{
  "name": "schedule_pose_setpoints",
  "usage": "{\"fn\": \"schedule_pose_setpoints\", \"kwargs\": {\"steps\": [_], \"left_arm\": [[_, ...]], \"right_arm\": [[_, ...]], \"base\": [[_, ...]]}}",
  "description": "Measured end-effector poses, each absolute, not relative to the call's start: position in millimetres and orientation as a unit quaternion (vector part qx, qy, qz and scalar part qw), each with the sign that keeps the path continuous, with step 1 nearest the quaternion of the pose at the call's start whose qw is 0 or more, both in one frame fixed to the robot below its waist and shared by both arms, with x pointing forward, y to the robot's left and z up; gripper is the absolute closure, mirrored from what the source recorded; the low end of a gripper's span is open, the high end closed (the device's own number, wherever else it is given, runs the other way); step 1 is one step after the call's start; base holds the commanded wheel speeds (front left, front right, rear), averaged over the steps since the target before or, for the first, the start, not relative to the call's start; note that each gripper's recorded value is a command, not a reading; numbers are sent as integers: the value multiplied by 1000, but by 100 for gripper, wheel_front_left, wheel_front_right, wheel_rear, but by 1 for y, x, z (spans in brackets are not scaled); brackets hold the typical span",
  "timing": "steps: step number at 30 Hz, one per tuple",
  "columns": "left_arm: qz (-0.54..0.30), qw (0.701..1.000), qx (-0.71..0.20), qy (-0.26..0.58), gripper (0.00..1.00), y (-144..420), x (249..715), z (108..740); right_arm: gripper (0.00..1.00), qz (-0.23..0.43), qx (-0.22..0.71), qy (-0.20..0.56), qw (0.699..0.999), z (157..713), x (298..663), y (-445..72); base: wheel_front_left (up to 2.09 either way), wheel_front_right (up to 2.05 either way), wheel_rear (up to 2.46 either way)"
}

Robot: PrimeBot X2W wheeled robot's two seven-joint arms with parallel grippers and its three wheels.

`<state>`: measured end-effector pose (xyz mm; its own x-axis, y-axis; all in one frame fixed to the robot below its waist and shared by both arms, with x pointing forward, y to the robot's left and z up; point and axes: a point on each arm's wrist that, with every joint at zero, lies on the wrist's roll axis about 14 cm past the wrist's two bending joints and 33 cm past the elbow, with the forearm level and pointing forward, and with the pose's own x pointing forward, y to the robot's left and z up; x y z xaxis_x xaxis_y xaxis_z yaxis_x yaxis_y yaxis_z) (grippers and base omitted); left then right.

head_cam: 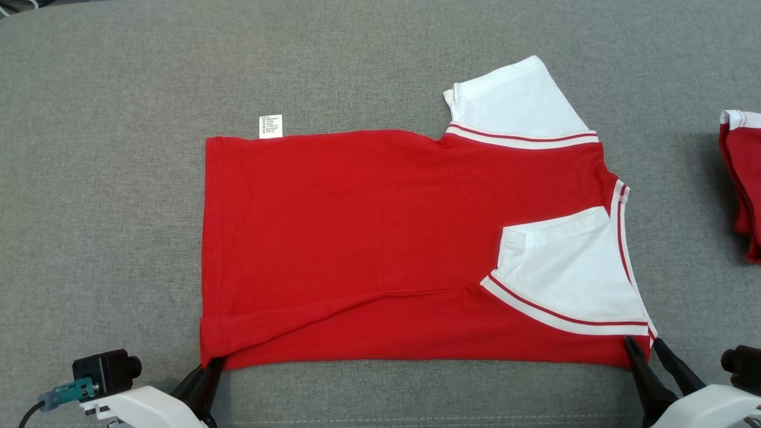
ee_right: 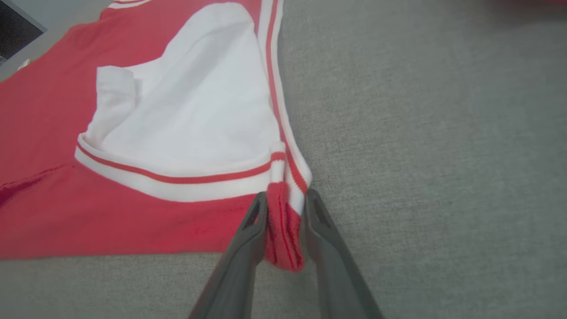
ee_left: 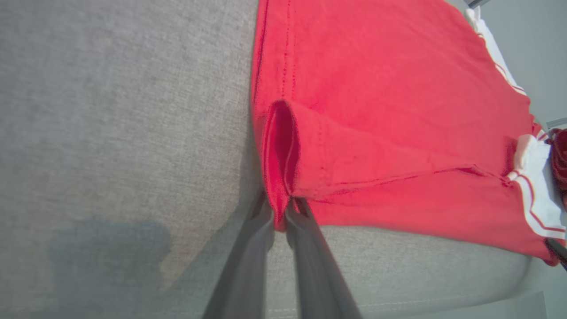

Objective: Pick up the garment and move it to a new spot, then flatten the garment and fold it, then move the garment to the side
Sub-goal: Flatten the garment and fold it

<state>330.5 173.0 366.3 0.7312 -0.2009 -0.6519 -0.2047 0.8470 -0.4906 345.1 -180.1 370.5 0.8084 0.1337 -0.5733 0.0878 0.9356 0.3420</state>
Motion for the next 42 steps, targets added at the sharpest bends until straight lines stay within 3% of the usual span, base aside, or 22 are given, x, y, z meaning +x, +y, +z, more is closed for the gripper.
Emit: {"fn": "schedule_pose_setpoints", "kwargs": {"steps": [1, 6, 13, 22, 31, 42], "left_arm": [[0, 887, -275, 371, 0, 172, 329, 365], [6, 895, -265, 359, 0, 177, 330, 369], [51, 953, -188, 231, 0, 219, 361, 421], [-25, 983, -120, 134, 0, 203, 434, 477], [-111, 966, -97, 215, 0, 168, 507, 441], [-126, 923, -115, 346, 0, 175, 553, 386]], "right_arm": [[0, 10, 179, 307, 935, 371, 345, -181], [0, -2, 179, 268, 946, 384, 352, -189], [0, -12, 137, 149, 979, 435, 385, -208], [0, 37, 75, 57, 995, 492, 465, -206], [0, 108, 26, 98, 989, 486, 550, -182], [0, 177, -2, 214, 961, 438, 607, -146]], "base": [[0, 0, 0], [0, 0, 0], [0, 0, 0], [0, 0, 0], [0, 0, 0], [0, 0, 0]]}}
